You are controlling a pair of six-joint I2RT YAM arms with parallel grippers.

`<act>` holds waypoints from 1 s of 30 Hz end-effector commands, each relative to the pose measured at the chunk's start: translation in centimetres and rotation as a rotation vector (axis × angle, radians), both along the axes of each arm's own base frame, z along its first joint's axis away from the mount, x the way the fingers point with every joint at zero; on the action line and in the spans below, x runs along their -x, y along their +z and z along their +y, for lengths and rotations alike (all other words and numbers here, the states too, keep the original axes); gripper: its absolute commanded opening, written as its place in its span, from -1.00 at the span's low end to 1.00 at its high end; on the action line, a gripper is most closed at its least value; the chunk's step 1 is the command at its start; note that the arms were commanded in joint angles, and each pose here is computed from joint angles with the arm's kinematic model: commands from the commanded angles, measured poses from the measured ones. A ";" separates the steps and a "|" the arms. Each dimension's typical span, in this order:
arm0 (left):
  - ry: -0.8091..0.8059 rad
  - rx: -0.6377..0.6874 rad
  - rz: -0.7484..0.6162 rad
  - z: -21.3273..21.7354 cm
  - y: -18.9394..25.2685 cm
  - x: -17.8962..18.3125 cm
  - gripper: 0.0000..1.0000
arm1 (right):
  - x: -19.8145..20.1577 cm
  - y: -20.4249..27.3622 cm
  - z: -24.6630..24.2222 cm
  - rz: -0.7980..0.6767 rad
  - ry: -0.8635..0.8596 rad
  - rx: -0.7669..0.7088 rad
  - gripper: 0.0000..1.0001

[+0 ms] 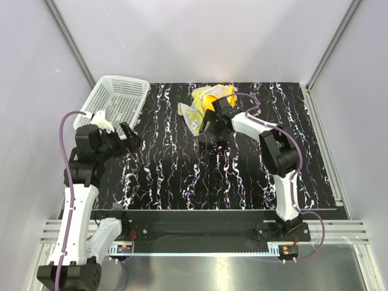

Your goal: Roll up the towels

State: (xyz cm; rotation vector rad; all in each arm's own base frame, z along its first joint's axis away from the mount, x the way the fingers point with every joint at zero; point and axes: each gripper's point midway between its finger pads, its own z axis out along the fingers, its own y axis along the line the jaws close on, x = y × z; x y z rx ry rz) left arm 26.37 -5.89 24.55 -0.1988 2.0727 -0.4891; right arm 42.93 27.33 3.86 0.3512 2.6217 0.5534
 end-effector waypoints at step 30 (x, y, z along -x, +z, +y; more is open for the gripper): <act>0.081 -0.144 0.021 2.5 0.0 4.9 0.98 | -4.4 -1.9 5.0 -0.012 -0.019 0.083 -1.00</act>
